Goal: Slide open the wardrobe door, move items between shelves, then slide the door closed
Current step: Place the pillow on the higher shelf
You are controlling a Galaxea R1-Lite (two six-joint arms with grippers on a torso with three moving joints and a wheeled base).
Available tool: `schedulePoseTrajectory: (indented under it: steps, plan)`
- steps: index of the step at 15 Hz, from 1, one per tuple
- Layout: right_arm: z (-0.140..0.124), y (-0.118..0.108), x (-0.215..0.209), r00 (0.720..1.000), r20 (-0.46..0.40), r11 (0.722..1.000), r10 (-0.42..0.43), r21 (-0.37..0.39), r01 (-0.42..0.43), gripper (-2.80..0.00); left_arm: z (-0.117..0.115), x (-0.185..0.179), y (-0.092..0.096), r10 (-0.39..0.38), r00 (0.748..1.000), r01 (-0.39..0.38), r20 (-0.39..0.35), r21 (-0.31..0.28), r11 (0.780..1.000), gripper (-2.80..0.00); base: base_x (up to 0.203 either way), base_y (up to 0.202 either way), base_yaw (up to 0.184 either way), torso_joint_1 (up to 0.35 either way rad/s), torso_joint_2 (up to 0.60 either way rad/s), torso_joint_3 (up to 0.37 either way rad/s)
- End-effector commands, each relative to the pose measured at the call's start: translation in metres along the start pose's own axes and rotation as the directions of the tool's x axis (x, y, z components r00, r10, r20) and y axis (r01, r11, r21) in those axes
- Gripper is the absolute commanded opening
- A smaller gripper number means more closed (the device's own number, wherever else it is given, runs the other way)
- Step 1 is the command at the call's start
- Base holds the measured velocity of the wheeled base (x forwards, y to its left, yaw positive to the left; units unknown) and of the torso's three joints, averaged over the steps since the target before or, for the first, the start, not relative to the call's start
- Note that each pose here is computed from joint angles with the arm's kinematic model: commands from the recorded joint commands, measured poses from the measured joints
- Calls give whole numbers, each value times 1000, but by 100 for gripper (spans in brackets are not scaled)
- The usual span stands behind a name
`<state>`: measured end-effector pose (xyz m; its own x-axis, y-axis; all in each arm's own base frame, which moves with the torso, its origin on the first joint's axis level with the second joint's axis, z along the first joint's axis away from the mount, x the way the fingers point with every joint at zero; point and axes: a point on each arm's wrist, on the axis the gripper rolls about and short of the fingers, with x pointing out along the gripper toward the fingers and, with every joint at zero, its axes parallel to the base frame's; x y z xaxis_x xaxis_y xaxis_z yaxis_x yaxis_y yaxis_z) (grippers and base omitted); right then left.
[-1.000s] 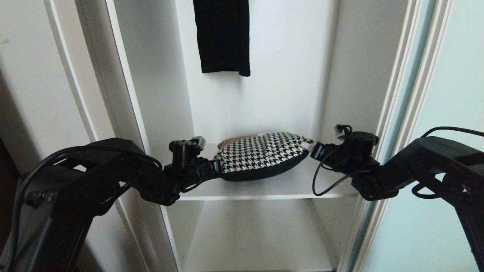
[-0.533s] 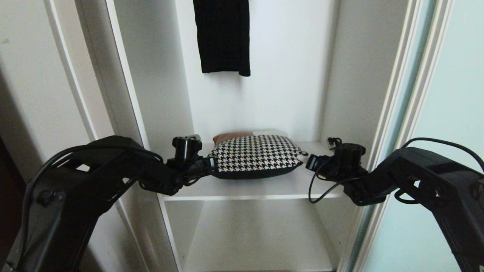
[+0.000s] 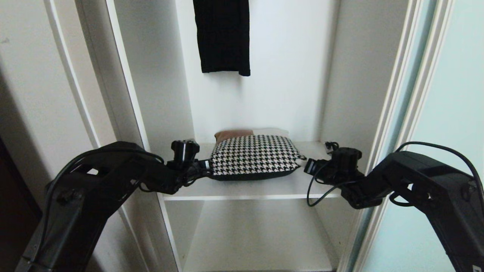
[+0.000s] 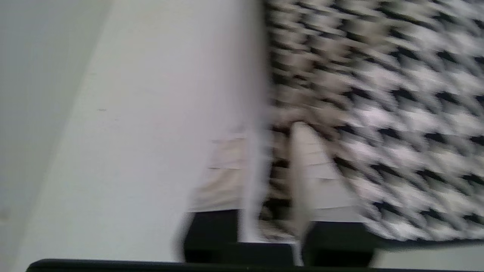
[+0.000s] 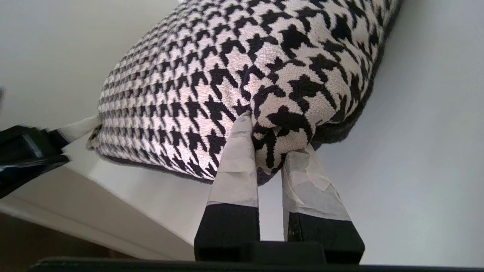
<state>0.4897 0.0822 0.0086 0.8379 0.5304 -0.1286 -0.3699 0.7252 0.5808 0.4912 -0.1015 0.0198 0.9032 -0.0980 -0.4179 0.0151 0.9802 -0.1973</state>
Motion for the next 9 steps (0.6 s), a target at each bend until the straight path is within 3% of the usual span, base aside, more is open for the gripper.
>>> schedulePoseTrajectory:
  steps: [1,4,6,9]
  plan:
    - [6,8,-3,1000,-2,1000,11,1,-11,-280,4,-5,-4,-15,1000,15,12,-4,1000,0,0,0,0,0,0,0]
    - [12,13,-7,1000,-26,1000,-9,15,9,-280,11,-27,-4,-40,999,40,25,-7,999,0,0,0,0,0,0,0]
    - [13,15,-9,1000,-26,1000,-8,15,9,-280,14,-36,-5,-83,994,84,74,-9,996,0,0,0,0,0,0,0]
    - [15,16,-9,999,-38,1000,-16,22,16,-280,14,-55,-10,-167,985,167,54,-1,986,0,0,0,0,0,0,0]
